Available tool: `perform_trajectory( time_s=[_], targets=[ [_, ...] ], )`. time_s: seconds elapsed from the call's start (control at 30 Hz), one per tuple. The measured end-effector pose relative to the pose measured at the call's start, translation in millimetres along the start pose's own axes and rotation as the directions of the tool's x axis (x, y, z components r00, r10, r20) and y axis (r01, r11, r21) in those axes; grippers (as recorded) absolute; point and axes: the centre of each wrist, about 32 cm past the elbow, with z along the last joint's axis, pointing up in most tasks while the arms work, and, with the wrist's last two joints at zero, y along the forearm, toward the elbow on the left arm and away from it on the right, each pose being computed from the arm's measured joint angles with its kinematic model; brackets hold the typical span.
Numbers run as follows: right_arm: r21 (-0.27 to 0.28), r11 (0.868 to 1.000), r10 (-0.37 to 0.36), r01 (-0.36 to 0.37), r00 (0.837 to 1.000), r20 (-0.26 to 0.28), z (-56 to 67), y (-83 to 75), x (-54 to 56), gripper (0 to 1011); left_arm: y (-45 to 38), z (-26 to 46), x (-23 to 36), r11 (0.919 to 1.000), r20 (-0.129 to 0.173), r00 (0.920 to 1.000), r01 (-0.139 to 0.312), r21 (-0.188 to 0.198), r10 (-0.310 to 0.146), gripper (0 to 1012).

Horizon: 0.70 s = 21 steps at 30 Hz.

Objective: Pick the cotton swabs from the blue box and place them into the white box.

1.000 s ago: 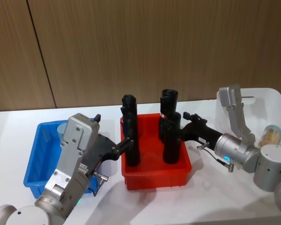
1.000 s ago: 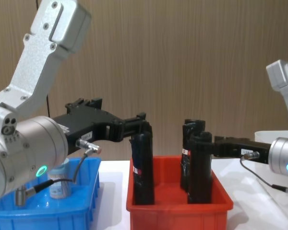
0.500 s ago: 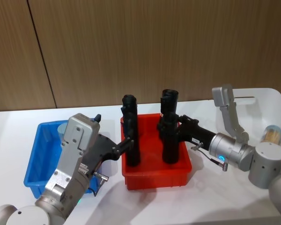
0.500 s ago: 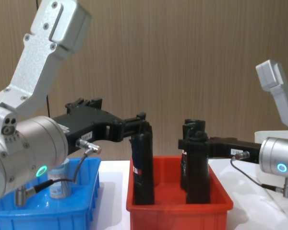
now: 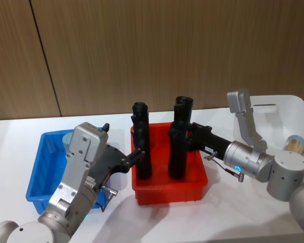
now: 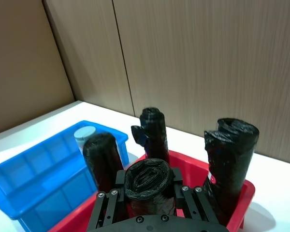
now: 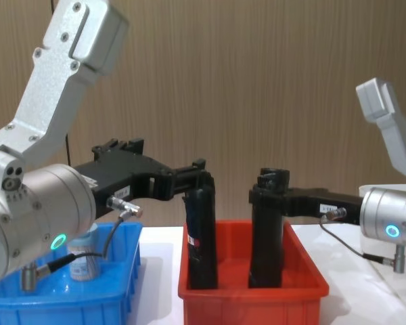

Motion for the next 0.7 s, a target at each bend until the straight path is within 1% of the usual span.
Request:
perform_trajectory(
  time_s=[0.1, 0.27, 0.3, 0.33, 0.43, 0.47, 0.5, 0.53, 0.6, 0.7],
  targets=[
    [0.010, 1.000, -0.003, 0.003, 1.000, 0.004, 3.7, -1.4, -1.5, 527, 0.0, 0.0, 0.0, 1.0000, 0.000, 1.0000, 0.000, 0.000, 0.000, 1000],
    [0.040, 0.999, -0.018, 0.017, 1.000, 0.024, 16.7, -6.8, -6.7, 497, 0.0, 0.0, 0.0, 1.0000, 0.000, 1.0000, 0.000, 0.000, 0.000, 1000],
    [0.053, 0.998, -0.025, 0.024, 0.999, 0.031, 21.6, -9.5, -8.4, 487, 0.0, 0.0, 0.0, 1.0000, 0.000, 1.0000, 0.000, 0.000, 0.000, 1000],
    [0.053, 0.998, -0.025, 0.024, 0.999, 0.031, 21.6, -9.5, -8.4, 487, 0.0, 0.0, 0.0, 1.0000, 0.000, 1.0000, 0.000, 0.000, 0.000, 1000],
    [0.078, 0.996, -0.050, 0.046, 0.998, 0.047, 33.2, -16.7, -12.9, 463, 0.0, 0.0, 0.0, 1.0000, 0.000, 1.0000, 0.000, 0.000, 0.000, 1000],
    [0.094, 0.994, -0.059, 0.054, 0.997, 0.057, 40.2, -19.3, -15.0, 461, 0.0, 0.0, 0.0, 1.0000, 0.000, 1.0000, 0.000, 0.000, 0.000, 1000],
    [0.094, 0.994, -0.059, 0.054, 0.997, 0.057, 40.2, -19.3, -15.0, 457, 0.0, 0.0, 0.0, 1.0000, 0.000, 1.0000, 0.000, 0.000, 0.000, 999],
    [0.100, 0.993, -0.065, 0.058, 0.996, 0.060, 42.8, -20.9, -15.8, 447, 0.0, 0.0, 0.0, 1.0000, 0.000, 1.0000, 0.000, 0.000, 0.000, 1000],
    [0.122, 0.989, -0.089, 0.080, 0.993, 0.073, 53.3, -27.4, -19.2, 436, 0.0, 0.0, 0.0, 1.0000, 0.000, 1.0000, 0.000, 0.000, 0.000, 1000],
    [0.141, 0.985, -0.111, 0.099, 0.990, 0.086, 61.7, -33.6, -21.5, 416, 0.0, 0.0, 0.0, 1.0000, 0.000, 1.0000, 0.000, 0.000, 0.000, 1000]
  ],
)
